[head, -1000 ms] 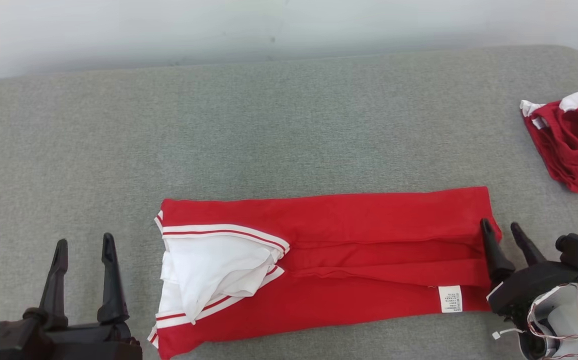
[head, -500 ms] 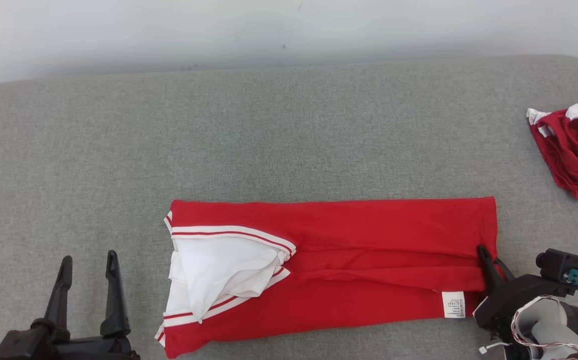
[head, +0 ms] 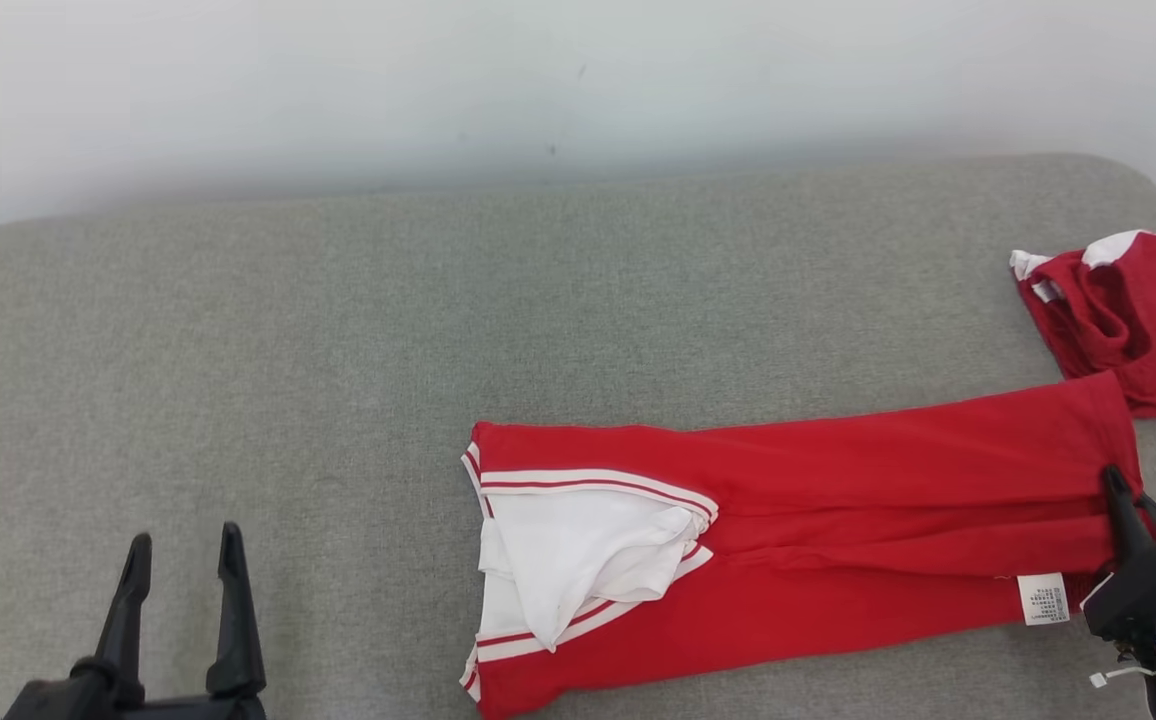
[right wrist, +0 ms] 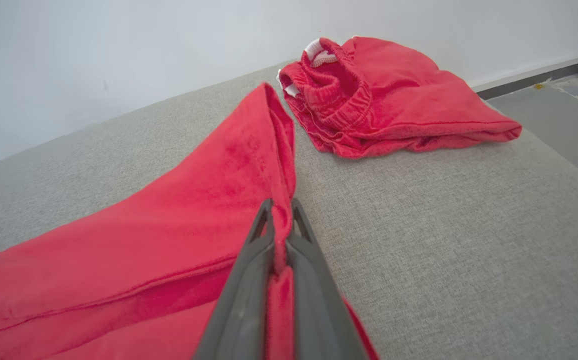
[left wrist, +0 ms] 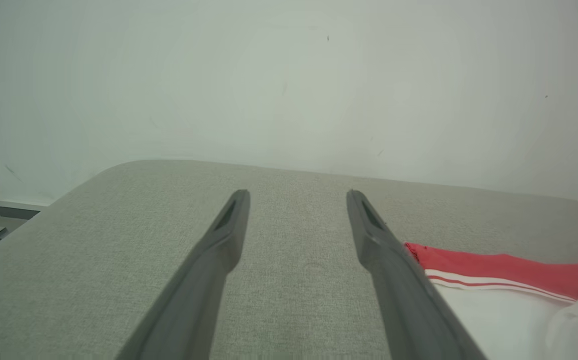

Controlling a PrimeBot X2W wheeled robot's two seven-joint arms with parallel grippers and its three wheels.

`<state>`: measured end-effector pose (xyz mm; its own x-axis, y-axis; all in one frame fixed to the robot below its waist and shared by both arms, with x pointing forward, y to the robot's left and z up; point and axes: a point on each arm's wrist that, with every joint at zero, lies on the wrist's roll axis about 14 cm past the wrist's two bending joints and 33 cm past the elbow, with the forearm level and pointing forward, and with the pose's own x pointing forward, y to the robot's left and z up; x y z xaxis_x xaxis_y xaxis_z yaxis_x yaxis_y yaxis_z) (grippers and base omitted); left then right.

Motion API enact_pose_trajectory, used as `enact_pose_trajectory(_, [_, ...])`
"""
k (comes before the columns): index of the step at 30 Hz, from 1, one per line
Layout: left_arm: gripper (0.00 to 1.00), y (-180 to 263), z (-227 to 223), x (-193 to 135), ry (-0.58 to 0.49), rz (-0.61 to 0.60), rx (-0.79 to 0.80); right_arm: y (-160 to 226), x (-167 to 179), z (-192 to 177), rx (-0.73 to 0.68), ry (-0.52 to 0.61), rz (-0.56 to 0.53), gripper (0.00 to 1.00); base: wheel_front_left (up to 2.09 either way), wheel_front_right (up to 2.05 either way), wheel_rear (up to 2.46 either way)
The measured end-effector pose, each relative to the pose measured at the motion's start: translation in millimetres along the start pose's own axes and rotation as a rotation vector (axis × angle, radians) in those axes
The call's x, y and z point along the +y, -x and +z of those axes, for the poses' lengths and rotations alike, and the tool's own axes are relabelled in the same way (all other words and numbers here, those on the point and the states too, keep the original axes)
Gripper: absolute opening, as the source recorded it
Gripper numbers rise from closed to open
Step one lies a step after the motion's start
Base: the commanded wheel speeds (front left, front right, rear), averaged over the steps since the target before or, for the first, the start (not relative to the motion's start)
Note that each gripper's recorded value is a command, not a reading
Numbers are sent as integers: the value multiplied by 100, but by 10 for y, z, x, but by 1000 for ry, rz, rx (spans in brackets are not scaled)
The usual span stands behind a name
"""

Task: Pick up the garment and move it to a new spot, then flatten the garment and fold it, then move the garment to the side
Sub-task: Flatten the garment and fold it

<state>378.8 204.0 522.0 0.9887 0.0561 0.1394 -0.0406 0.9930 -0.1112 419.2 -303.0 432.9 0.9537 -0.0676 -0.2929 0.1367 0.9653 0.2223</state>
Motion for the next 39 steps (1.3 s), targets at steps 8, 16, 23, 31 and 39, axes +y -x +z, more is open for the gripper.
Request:
enact_pose_trajectory(8, [100, 30, 14, -2, -2, 3, -2, 37, 382, 249, -99, 8, 112, 0, 0, 0, 0])
enact_pose_trajectory(16, [100, 50, 47, 43, -8, 18, -11, 56, 1188, 183, -122, -31, 304, 0, 0, 0, 0])
enact_pose_trajectory(23, [100, 86, 58, 87, -12, 34, -12, 186, 2132, 29, -94, -102, 509, 0, 0, 0, 0])
enact_pose_trajectory(31, [100, 96, 77, 92, -3, 42, -16, 386, 3044, -171, -15, -125, 711, 0, 0, 0, 0])
enact_pose_trajectory(39, [100, 132, 65, 165, 1, 74, -10, 380, 3413, -340, 52, -115, 785, 0, 0, 0, 0])
